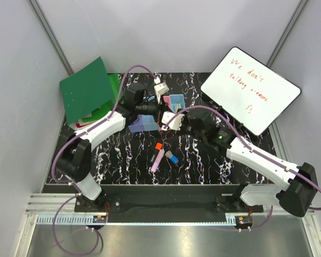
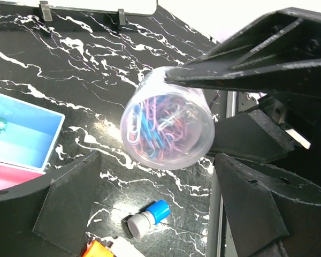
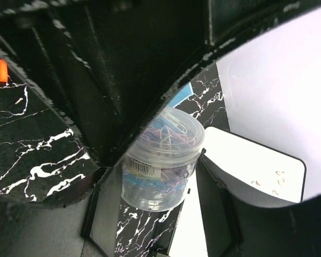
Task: Sort the stationery into containers
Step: Place the stationery in the storage box.
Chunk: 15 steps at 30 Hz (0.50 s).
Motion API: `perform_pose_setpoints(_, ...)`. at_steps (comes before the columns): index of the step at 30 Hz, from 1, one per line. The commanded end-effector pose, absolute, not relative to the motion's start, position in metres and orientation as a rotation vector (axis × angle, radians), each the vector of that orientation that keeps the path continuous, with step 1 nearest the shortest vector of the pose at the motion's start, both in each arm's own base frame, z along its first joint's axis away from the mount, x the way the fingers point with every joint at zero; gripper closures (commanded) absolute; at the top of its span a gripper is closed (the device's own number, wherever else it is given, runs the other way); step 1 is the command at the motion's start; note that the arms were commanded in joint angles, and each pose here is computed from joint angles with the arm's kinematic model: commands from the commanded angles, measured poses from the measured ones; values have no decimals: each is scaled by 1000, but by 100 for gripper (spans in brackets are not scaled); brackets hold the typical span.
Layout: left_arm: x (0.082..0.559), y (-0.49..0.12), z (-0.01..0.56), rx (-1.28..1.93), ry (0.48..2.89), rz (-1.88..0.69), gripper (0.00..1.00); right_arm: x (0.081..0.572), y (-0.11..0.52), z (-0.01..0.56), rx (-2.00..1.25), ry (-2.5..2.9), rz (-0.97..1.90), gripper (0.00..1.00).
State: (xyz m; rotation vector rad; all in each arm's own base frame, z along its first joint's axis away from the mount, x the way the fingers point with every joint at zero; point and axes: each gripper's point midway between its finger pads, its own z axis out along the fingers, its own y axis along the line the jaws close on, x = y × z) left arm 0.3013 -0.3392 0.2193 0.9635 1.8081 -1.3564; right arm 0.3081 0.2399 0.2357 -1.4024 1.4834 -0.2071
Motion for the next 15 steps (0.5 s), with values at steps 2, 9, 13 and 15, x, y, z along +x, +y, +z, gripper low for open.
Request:
perform_pose_setpoints(2,313,-353,246,994,1701,-1340,9,310,255,290,-1294,1355,-168,82)
perform_pose_setpoints(9,319,-359,260,971,1662,-1359,9,304,258,288,-1303,1351,-155,82)
perform_pose_setpoints(13,319,-361,264,977,1655,-1379,11,303,260,288,-1306,1346,-151,82)
perform_pose_setpoints(15,319,-361,262,979,1660,-1385,16,302,259,289,-1305,1345,-151,82)
